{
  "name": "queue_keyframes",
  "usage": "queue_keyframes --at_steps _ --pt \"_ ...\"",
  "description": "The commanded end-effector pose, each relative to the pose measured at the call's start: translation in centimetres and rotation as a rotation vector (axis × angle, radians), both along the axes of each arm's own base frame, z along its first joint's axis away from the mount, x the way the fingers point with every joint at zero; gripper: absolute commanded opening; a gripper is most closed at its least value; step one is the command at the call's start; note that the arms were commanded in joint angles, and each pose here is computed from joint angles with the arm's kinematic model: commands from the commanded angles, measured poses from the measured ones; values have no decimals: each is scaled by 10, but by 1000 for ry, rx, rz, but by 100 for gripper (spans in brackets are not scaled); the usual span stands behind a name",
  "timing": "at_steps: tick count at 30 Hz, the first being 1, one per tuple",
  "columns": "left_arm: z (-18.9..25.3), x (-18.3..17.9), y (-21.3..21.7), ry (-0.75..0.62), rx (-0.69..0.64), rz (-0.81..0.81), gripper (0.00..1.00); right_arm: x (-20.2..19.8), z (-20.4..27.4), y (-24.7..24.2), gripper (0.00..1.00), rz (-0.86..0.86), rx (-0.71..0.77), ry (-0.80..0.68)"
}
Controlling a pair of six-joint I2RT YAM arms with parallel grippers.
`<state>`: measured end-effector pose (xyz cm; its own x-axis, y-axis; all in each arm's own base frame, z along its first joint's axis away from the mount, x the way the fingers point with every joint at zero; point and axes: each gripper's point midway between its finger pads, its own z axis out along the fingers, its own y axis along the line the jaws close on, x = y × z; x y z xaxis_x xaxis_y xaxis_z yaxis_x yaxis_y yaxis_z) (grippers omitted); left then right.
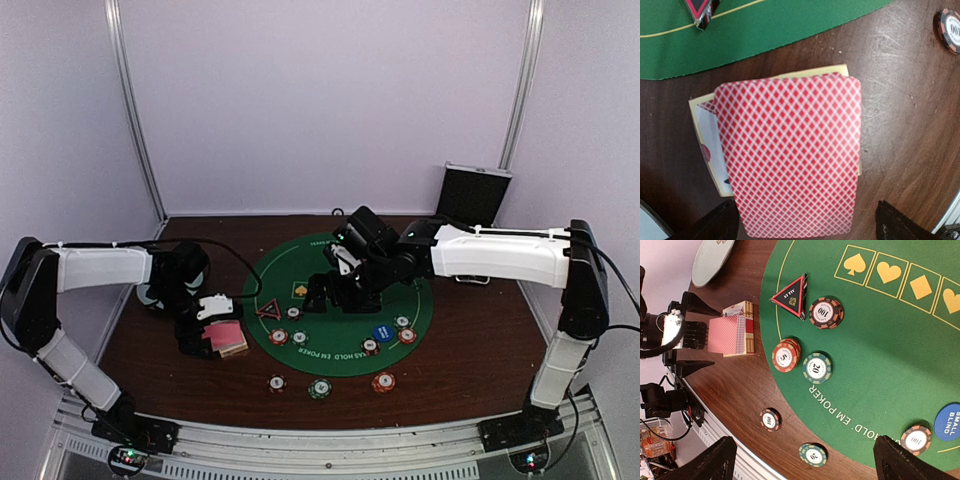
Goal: Distribute texas hold em gaming equipment
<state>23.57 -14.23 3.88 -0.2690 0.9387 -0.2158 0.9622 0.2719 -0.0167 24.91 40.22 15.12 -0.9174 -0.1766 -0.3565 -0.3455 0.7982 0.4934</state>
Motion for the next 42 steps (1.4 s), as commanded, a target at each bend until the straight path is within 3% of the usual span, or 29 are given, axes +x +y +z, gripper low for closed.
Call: queue_keyframes --at_steps 1,42 --pt "-7 2 -3 -8 -3 -23 97 -1 15 0 99 -8 35 -17" --pt "-28 12 -3 -29 6 8 97 -7 8 -1 99 4 39 1"
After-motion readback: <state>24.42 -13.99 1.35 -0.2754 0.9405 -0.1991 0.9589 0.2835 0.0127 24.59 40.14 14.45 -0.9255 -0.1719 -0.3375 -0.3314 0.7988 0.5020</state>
